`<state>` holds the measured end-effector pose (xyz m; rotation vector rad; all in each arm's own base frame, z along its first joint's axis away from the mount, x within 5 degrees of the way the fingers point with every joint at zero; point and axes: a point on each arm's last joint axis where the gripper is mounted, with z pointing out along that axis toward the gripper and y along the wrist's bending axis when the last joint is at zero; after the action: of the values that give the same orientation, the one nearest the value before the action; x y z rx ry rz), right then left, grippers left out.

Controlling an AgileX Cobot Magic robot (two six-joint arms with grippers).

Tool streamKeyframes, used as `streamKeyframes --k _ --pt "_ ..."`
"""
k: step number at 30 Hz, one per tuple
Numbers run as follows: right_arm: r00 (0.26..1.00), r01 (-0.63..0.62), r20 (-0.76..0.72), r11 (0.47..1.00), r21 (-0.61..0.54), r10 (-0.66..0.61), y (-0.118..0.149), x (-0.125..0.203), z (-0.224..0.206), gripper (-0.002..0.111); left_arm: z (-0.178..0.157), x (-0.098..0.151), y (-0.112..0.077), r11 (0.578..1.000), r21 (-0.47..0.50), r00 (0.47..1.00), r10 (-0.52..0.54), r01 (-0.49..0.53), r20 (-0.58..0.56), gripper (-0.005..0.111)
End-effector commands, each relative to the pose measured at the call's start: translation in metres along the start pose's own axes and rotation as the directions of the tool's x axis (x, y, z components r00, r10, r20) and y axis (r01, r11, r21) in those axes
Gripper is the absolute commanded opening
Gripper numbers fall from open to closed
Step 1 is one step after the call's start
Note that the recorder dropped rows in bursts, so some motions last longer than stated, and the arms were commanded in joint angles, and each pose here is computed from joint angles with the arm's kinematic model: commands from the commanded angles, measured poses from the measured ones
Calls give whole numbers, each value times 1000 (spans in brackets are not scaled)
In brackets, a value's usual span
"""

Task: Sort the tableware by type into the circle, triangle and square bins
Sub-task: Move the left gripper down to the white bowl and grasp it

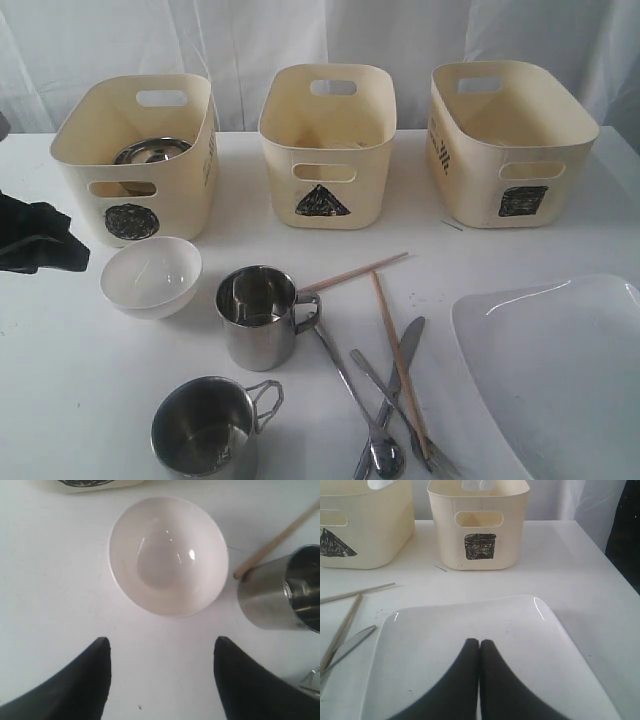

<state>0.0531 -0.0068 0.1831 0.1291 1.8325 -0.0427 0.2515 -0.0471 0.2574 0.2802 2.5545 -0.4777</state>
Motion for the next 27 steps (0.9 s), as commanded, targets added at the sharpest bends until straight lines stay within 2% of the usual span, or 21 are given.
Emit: streamKeyframes --k 1,12,21,27 --pt "1000 1 12 1000 -2 -1 0 1 0 0 18 -3 8 999 -26 1000 -22 23 13 64" --pt "1000 1 12 1000 -2 -1 0 1 0 0 56 -3 26 997 -62 998 -54 52 -25 64" --pt "1000 1 12 1000 -2 -1 0 1 0 0 71 -11 21 997 -76 999 8 -4 52 74" --pt "1000 1 12 1000 -2 -1 0 1 0 0 92 -15 27 998 -67 1000 -22 23 15 74"
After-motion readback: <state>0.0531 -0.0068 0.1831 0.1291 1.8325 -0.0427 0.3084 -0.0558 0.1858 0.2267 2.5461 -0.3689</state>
